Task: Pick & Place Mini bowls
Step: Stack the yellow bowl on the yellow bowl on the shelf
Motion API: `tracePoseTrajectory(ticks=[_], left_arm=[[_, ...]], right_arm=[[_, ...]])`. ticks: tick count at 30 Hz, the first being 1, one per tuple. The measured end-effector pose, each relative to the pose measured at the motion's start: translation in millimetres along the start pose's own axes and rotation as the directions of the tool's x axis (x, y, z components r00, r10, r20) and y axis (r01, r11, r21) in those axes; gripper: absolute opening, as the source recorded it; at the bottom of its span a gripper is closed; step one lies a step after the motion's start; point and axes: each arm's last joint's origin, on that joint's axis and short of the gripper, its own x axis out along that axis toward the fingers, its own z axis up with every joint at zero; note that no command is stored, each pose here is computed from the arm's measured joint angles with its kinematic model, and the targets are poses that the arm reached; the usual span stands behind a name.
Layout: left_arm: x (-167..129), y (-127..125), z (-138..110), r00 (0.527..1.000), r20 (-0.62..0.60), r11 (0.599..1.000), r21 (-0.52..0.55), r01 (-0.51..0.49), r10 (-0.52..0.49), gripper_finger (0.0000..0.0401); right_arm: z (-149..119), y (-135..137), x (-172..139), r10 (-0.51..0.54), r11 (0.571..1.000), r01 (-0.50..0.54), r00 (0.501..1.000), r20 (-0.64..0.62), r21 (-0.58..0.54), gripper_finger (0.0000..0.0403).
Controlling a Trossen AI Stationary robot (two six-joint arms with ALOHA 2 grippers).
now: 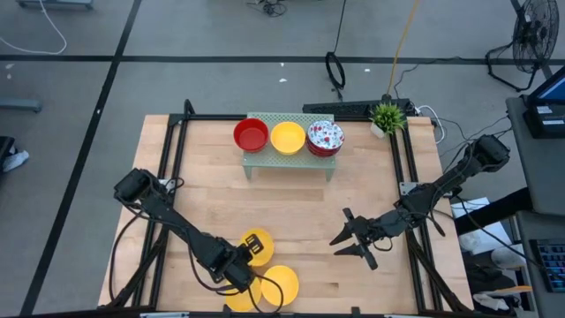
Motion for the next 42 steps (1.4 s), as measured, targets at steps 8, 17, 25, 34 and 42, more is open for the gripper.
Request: tracePoseTrajectory(ticks=[8,17,25,34,42], left_arm=[[-15.9,6.6,13.9,0.997,0.069,0.997,-0.070,-0.018,0.023,0.0088],[-12.5,12.2,12.4,0.998,0.053,0.990,-0.139,-0.011,0.019,0.0088],[-2.2,21.6,1.4,0.999,0.037,0.978,-0.205,0.038,-0.031,0.0088],[5.4,21.5,-1.7,0.998,0.052,0.966,-0.255,0.049,-0.037,0.0088],[10.4,36.3,-4.3,0.998,0.068,0.951,-0.310,0.025,-0.005,0.0088]], right_arm=[[0.0,0.0,0.0,0.000,1.000,0.000,1.000,0.000,-0.013,0.0132],[0.0,0.0,0.0,0.000,1.000,0.000,1.000,0.000,-0.026,0.0132],[0.1,0.1,0.0,0.003,1.000,-0.003,1.000,-0.001,-0.025,0.0132],[0.0,0.2,0.0,0.004,0.999,-0.004,1.000,-0.002,-0.052,0.0132],[0.0,0.2,0.0,0.004,0.998,-0.004,1.000,-0.002,-0.059,0.0132]])
